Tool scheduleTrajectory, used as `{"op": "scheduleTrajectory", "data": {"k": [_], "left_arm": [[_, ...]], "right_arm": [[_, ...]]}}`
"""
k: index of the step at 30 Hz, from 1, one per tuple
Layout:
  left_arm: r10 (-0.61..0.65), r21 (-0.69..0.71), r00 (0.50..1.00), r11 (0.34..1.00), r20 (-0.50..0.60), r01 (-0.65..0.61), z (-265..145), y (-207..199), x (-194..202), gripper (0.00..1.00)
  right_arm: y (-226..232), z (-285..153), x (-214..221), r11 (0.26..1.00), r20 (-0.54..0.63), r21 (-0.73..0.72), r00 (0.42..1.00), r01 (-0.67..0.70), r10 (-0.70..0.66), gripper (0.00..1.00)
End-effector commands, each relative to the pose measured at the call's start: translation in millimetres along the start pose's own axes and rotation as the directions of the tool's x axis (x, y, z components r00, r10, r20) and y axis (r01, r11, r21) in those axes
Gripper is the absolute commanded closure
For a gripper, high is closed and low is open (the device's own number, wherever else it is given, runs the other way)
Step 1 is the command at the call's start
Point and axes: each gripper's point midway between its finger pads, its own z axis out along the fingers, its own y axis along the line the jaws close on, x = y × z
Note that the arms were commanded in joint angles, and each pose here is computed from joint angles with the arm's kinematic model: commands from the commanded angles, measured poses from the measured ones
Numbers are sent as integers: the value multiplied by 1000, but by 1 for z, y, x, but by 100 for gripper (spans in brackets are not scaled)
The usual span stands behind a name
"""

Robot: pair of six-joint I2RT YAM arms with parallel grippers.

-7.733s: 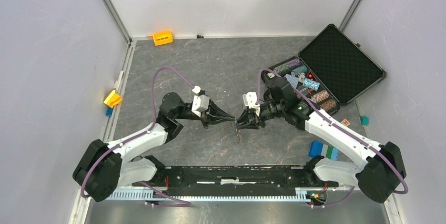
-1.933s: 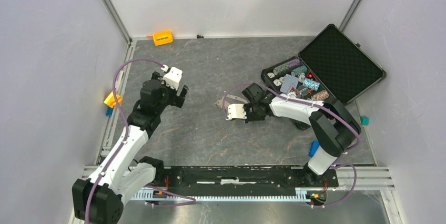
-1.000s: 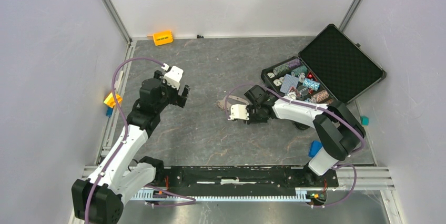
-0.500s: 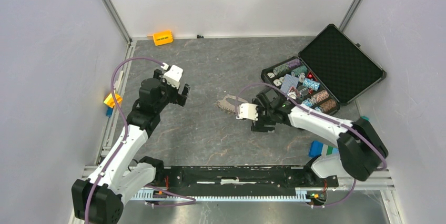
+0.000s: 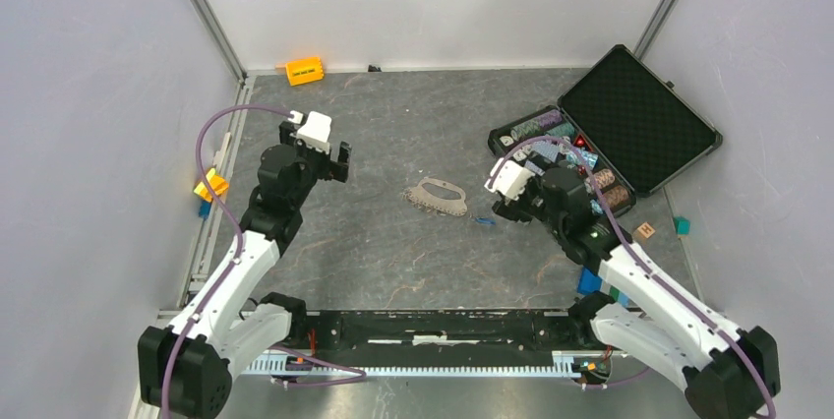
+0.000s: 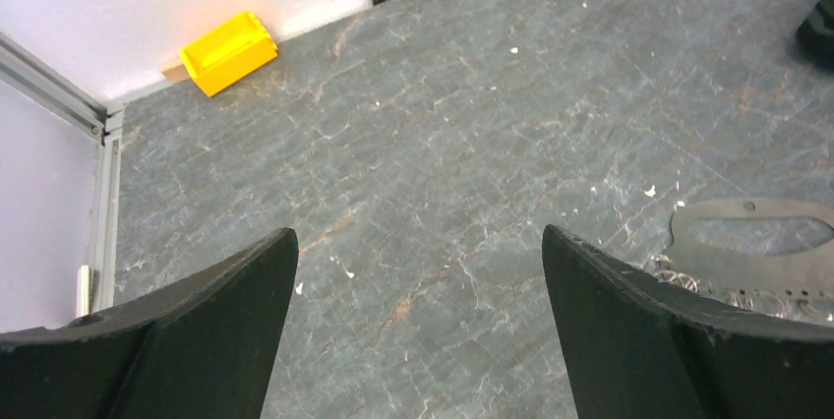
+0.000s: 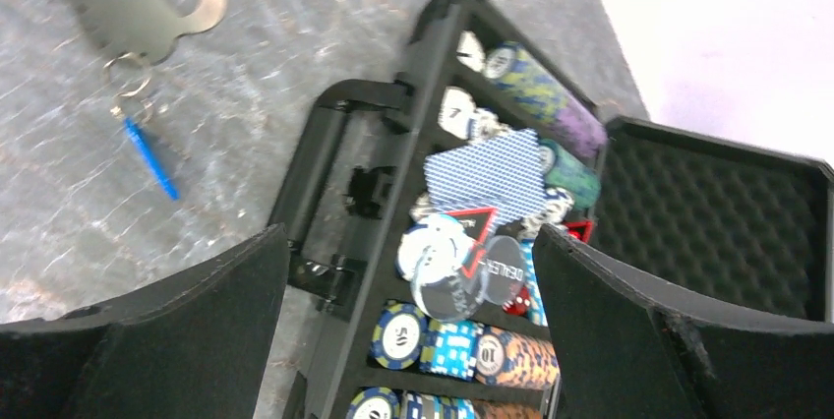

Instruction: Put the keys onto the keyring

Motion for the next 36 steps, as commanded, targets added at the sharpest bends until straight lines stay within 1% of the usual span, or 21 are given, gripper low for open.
{"op": "scheduleTrajectory", "data": {"k": [1,4,7,10,14,20,25,30,36], "left_arm": [[-67,-62,989,995,133,76,0,13,-31,0],[-74,-73,985,994,153,86,-6,16,-37,0],[-75,-81,981,993,181,90,-17,19,-46,0],[-73,-68,978,994,197,88,-28,17,-51,0],[-78,-44,977,995,198,89,-38,13,-52,0],[-82,34,970,996,227,77,-53,-3,-50,0],[-76,27,964,997,255,71,-59,-1,-55,0],[-71,22,968,997,243,67,-58,-1,-48,0],[-74,6,972,997,224,74,-58,3,-46,0]], "right_arm": [[-44,-17,-7,957,85,242,986,-158,141,2],[-59,-30,-9,912,151,330,968,-242,202,2],[-72,-42,-4,843,221,417,938,-339,268,2],[-75,-48,-1,807,266,443,917,-391,299,2],[-70,-51,-5,808,316,414,899,-419,304,2],[-81,-69,-10,782,365,444,885,-437,288,2],[-79,-75,-8,779,389,453,883,-433,264,2],[-74,-73,-9,797,399,432,882,-423,252,2],[-73,-73,-7,799,398,435,885,-415,243,2]]}}
